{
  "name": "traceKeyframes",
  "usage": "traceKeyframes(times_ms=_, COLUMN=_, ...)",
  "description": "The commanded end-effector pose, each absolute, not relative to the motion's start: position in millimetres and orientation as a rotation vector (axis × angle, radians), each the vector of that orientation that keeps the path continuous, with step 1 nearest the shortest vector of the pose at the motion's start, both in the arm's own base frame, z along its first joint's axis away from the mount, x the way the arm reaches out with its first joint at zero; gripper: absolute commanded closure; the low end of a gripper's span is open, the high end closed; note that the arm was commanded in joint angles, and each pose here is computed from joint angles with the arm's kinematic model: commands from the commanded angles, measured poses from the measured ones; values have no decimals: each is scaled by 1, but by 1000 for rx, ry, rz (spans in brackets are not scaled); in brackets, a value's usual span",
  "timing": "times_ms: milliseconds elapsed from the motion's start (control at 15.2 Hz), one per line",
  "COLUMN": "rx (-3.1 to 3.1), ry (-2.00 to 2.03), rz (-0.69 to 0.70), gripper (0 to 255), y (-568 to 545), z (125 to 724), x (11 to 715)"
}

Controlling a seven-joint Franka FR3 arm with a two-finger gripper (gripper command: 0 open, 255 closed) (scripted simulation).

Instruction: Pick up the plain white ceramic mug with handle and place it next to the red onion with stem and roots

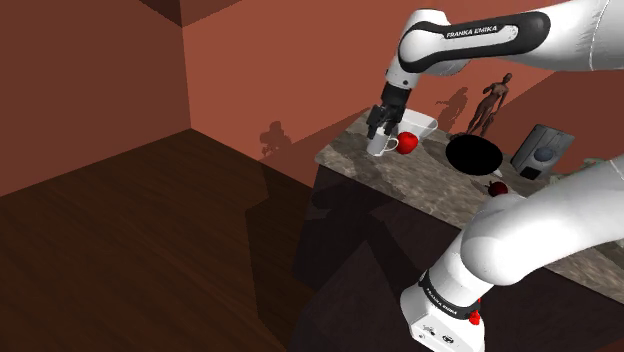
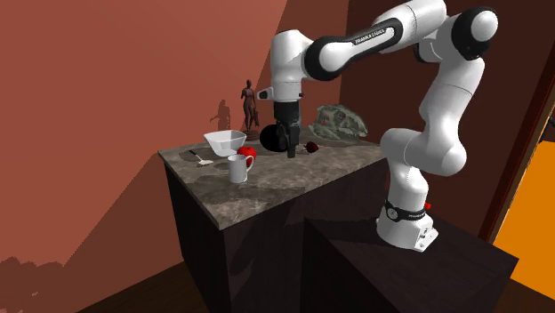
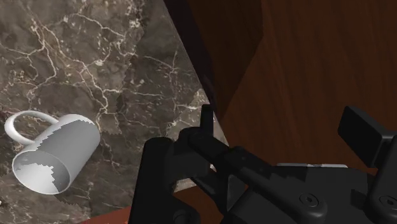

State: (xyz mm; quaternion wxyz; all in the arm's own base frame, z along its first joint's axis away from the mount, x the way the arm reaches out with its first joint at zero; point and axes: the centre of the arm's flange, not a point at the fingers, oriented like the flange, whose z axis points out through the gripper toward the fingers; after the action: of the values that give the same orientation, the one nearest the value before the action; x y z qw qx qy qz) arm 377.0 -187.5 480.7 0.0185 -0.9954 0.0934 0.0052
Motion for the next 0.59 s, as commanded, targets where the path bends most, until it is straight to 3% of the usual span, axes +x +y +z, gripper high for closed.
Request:
traceKeyframes(times_ms=0, rx=-3097, ry=302, rz=4, gripper=0, y=-211, z=473, x=387)
traceKeyframes(times_ms=528, rx=-3113, ry=353, rz=-41, gripper=0, y=-302, z=441, x=418)
